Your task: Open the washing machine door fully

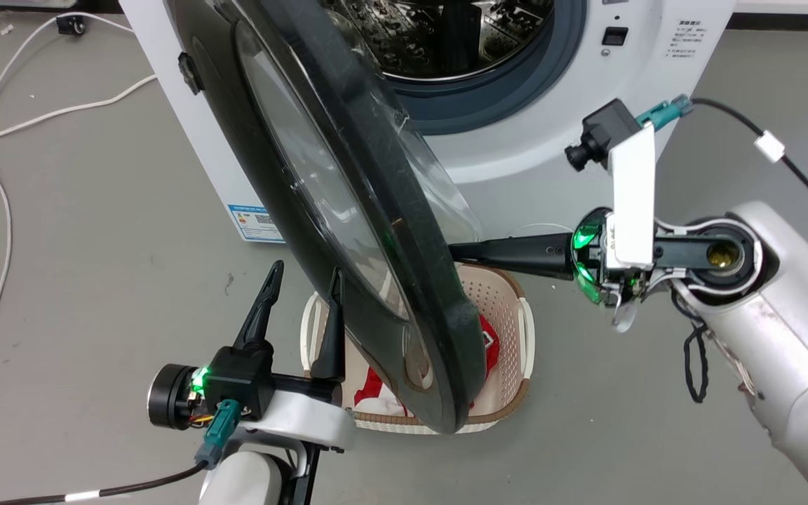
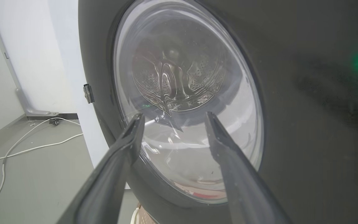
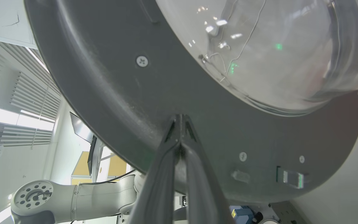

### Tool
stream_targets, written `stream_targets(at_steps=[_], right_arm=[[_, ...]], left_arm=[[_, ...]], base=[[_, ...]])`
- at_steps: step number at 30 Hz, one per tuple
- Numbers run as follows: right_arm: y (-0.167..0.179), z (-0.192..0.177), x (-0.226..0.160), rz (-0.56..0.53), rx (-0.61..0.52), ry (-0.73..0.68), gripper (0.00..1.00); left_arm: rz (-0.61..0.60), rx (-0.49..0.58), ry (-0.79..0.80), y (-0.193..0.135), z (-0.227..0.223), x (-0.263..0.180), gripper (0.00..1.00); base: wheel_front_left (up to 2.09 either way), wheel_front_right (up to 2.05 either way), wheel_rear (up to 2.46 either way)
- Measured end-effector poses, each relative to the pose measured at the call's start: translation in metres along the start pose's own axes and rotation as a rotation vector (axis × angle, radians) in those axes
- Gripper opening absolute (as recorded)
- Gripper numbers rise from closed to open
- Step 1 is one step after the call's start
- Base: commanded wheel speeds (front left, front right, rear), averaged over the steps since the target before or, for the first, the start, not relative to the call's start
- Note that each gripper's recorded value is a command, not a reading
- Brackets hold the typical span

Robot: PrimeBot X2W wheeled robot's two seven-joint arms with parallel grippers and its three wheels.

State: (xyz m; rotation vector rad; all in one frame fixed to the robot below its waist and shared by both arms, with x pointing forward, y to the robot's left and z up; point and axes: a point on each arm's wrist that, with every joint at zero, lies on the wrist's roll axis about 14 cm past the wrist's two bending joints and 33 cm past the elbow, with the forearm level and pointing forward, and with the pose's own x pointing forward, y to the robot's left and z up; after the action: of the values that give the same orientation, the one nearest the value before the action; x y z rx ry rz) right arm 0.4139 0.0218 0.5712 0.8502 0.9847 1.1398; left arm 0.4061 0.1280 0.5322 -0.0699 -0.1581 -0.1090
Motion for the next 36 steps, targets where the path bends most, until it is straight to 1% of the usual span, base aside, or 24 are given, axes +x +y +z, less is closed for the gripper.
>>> stream_targets(at_steps=[3, 6, 8, 10, 13, 14, 17, 21, 26, 27, 28, 29, 30, 33, 36], right_arm=[[0.002, 0.001, 0.001, 0.01, 0.004, -0.038, 0.0], [0.005, 0.02, -0.007, 0.015, -0.009, -0.177, 0.0], [0.005, 0.037, -0.019, 0.012, -0.023, -0.309, 0.0], [0.002, 0.053, -0.036, 0.015, -0.011, -0.458, 0.0], [-0.01, 0.068, -0.071, -0.014, 0.0, -0.678, 0.0], [-0.017, 0.069, -0.082, -0.041, -0.004, -0.735, 0.0], [-0.035, 0.062, -0.113, -0.08, 0.035, -0.885, 0.0], [-0.06, 0.045, -0.158, -0.165, 0.061, -1.082, 0.0], [-0.079, 0.004, -0.19, -0.227, 0.122, -1.254, 0.0], [-0.083, -0.005, -0.195, -0.249, 0.123, -1.283, 0.08], [-0.086, -0.014, -0.2, -0.269, 0.124, -1.306, 0.31], [-0.088, -0.022, -0.203, -0.286, 0.124, -1.326, 0.5], [-0.09, -0.031, -0.205, -0.307, 0.121, -1.334, 1.0], [-0.093, -0.047, -0.21, -0.344, 0.11, -1.373, 1.0], [-0.097, -0.06, -0.217, -0.422, 0.04, -1.378, 1.0]], left_arm=[[0.011, -0.002, -0.001, 0.003, 0.001, -0.002, 1.0], [0.025, -0.002, 0.0, 0.007, 0.002, -0.006, 1.0], [0.033, -0.001, 0.0, 0.009, 0.002, -0.008, 1.0], [0.041, 0.0, -0.004, 0.011, 0.003, -0.008, 1.0], [0.057, 0.0, 0.001, 0.016, 0.002, -0.011, 1.0], [0.062, 0.001, 0.003, 0.017, 0.001, -0.011, 1.0], [0.072, 0.01, 0.005, 0.021, 0.001, -0.013, 1.0], [0.073, 0.017, 0.013, 0.023, -0.002, -0.016, 1.0], [0.069, 0.022, 0.016, 0.024, -0.002, -0.021, 1.0], [0.068, 0.023, 0.018, 0.024, -0.002, -0.022, 1.0], [0.067, 0.025, 0.019, 0.024, -0.002, -0.023, 1.0], [0.066, 0.026, 0.019, 0.023, -0.002, -0.024, 1.0], [0.064, 0.025, 0.022, 0.023, -0.003, -0.025, 1.0], [0.057, 0.025, 0.03, 0.022, -0.005, -0.027, 1.0], [0.051, 0.026, 0.028, 0.022, -0.004, -0.029, 1.0]], base=[[0.0, 0.0, 0.0], [0.0, 0.0, 0.0], [0.0, 0.0, 0.0], [0.0, 0.0, 0.0], [0.0, 0.0, 0.0], [0.0, 0.0, 0.0], [0.0, 0.0, 0.0], [0.0, 0.0, 0.0], [0.0, 0.0, 0.0], [0.0, 0.0, 0.0], [0.0, 0.0, 0.0], [0.0, 0.0, 0.0], [0.0, 0.0, 0.0], [0.0, 0.0, 0.0], [0.0, 0.0, 0.0]])
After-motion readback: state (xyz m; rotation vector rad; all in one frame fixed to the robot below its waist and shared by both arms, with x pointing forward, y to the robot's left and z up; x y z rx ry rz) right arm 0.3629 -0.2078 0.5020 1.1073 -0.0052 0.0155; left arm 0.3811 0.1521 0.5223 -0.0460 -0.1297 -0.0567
